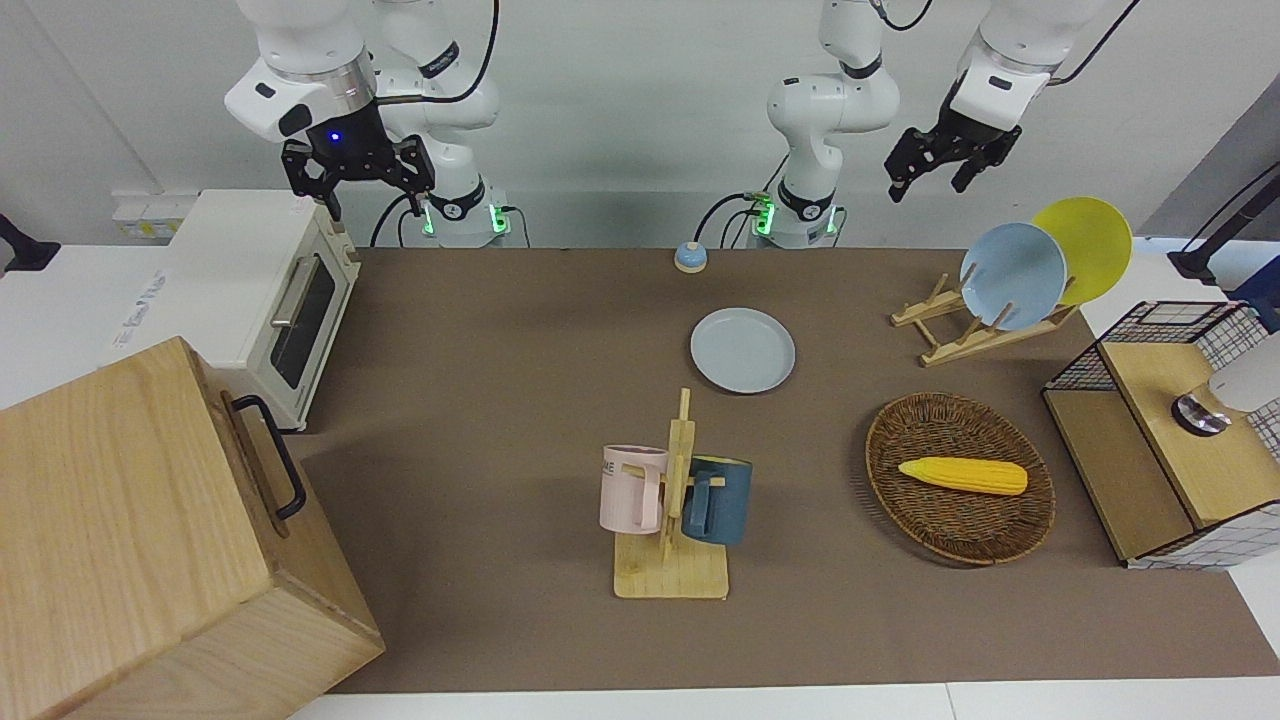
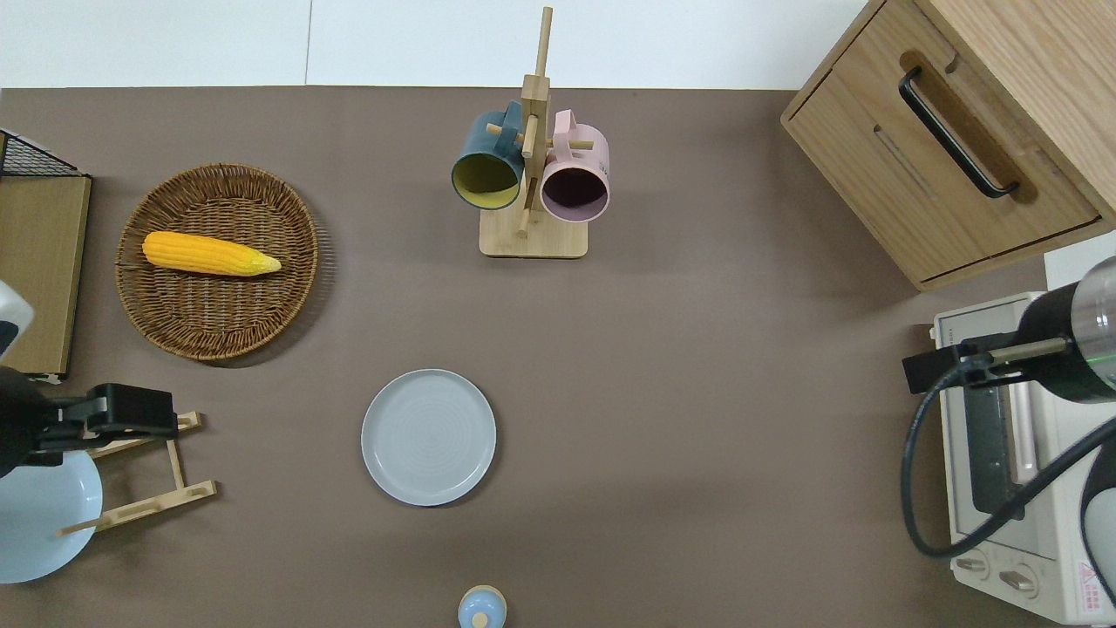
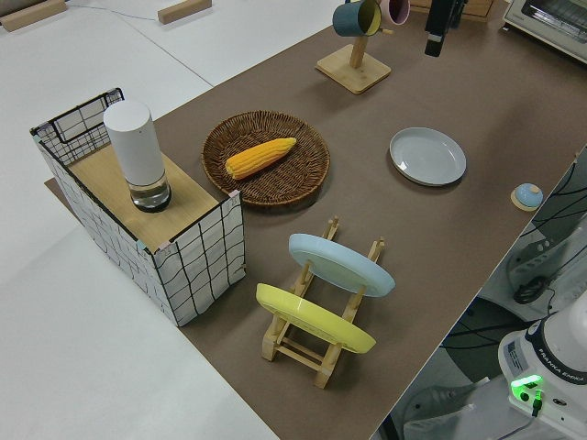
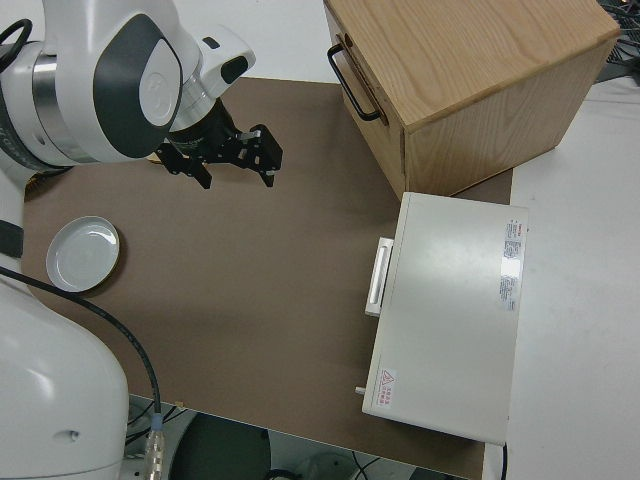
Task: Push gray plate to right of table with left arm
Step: 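Move the left gripper toward the gray plate's near edge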
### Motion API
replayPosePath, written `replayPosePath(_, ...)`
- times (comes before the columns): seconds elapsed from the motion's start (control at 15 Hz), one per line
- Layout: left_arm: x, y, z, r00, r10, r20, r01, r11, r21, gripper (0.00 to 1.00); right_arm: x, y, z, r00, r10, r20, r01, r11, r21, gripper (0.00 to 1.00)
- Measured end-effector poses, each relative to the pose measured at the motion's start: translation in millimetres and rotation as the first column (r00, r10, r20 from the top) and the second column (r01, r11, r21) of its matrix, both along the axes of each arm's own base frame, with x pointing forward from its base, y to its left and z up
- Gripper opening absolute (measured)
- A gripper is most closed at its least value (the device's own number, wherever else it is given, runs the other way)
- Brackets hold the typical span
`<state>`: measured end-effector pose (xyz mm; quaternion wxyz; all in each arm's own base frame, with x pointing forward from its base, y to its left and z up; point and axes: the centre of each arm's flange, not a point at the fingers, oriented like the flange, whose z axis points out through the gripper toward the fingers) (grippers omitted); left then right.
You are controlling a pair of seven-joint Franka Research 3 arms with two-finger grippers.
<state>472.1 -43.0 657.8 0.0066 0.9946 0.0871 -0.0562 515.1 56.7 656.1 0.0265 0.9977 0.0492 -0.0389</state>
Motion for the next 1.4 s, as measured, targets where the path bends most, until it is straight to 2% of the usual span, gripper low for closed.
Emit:
replayPosePath(0.13,-5.7,-3.9,-13.4,0.9997,-0.007,-0.024,0.007,1.000,-0.003,1.00,0.0,0.0,0.0,1.000,0.000,0.000,0.000,1.000,0.000,1.00)
replayPosePath(0.4,-17.0,-21.1,-40.1,0.9989,-0.024,-0.040,0.022,0.998,-0.058,1.00,0.0,0.0,0.0,1.000,0.000,0.000,0.000,1.000,0.000,1.00)
replayPosePath(0.53,-26.8,-30.2,-44.3,0.9987,-0.038,-0.034,0.036,0.998,-0.059,1.00,0.0,0.0,0.0,1.000,0.000,0.000,0.000,1.000,0.000,1.00)
replayPosePath(0.67,-32.2,-34.6,-54.6,0.9975,-0.047,-0.052,0.044,0.998,-0.054,1.00,0.0,0.0,0.0,1.000,0.000,0.000,0.000,1.000,0.000,1.00)
replayPosePath(1.0,-28.2,-47.8,-135.8,0.9932,-0.064,-0.097,0.060,0.997,-0.047,1.00,0.0,0.0,0.0,1.000,0.000,0.000,0.000,1.000,0.000,1.00)
replayPosePath(1.2,-33.3,-53.1,-191.9,0.9927,-0.068,-0.099,0.065,0.997,-0.040,0.99,0.0,0.0,0.0,1.000,0.000,0.000,0.000,1.000,0.000,1.00)
replayPosePath(1.4,-38.0,-52.0,-226.1,0.9954,-0.061,-0.074,0.058,0.998,-0.039,0.98,0.0,0.0,0.0,1.000,0.000,0.000,0.000,1.000,0.000,1.00)
